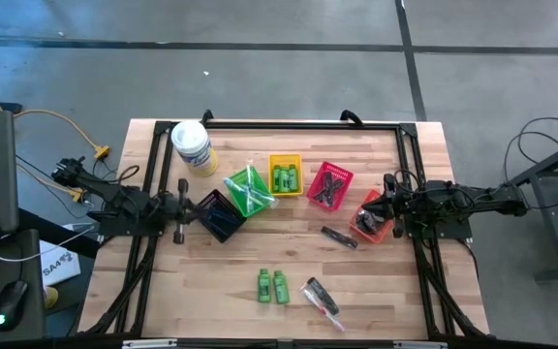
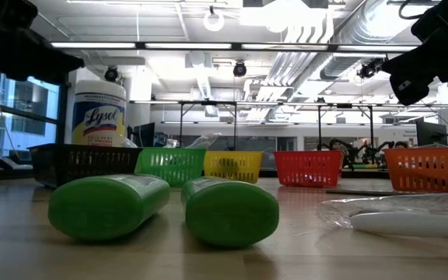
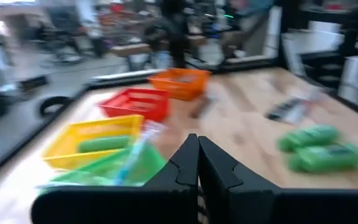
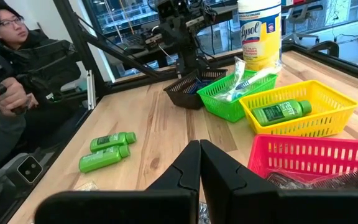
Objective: Pick & Place Travel size toiletries
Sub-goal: Put the black hair comb into the red bin
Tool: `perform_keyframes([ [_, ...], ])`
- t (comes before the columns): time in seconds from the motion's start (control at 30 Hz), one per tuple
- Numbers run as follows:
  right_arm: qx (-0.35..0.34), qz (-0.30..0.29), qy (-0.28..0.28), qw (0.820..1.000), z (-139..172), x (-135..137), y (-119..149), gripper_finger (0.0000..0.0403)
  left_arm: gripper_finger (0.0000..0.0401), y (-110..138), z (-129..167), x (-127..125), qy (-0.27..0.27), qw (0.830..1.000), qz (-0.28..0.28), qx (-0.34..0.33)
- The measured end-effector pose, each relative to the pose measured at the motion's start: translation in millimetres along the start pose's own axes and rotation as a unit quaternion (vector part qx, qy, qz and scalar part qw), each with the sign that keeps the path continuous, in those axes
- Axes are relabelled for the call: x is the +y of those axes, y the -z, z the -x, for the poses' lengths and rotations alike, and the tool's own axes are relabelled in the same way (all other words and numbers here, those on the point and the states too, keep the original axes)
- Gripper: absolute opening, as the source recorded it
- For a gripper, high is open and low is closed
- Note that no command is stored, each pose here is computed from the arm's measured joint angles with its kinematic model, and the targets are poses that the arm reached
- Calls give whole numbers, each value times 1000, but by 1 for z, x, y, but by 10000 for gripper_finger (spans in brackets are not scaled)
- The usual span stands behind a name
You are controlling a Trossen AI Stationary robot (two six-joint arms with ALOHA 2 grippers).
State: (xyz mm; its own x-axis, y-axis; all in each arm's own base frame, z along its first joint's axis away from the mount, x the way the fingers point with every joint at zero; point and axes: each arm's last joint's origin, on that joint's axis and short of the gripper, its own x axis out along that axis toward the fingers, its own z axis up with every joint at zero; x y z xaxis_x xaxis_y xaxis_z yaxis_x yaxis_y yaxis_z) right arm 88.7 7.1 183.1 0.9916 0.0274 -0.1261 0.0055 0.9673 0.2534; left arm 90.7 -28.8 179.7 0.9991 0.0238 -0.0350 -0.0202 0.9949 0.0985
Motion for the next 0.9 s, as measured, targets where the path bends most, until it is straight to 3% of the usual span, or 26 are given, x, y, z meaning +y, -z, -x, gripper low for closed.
perform_keyframes([
  [0.17, 0, 2, 0, 1000, 0, 0, 0, 3, 0, -6, 0, 4, -59, 998, -21, -21],
  [0.6, -1, 16, 1, 1000, -1, 0, -1, 3, 0, -13, 1, 5, -66, 994, -77, -49],
  [0.77, 6, 19, 2, 1000, -2, 0, 1, 3, 0, -18, 2, 5, -63, 995, -42, -71],
  [0.9, 9, 25, 2, 1000, -2, 0, 1, 2, 0, -10, -4, 4, -91, 994, -50, -32],
])
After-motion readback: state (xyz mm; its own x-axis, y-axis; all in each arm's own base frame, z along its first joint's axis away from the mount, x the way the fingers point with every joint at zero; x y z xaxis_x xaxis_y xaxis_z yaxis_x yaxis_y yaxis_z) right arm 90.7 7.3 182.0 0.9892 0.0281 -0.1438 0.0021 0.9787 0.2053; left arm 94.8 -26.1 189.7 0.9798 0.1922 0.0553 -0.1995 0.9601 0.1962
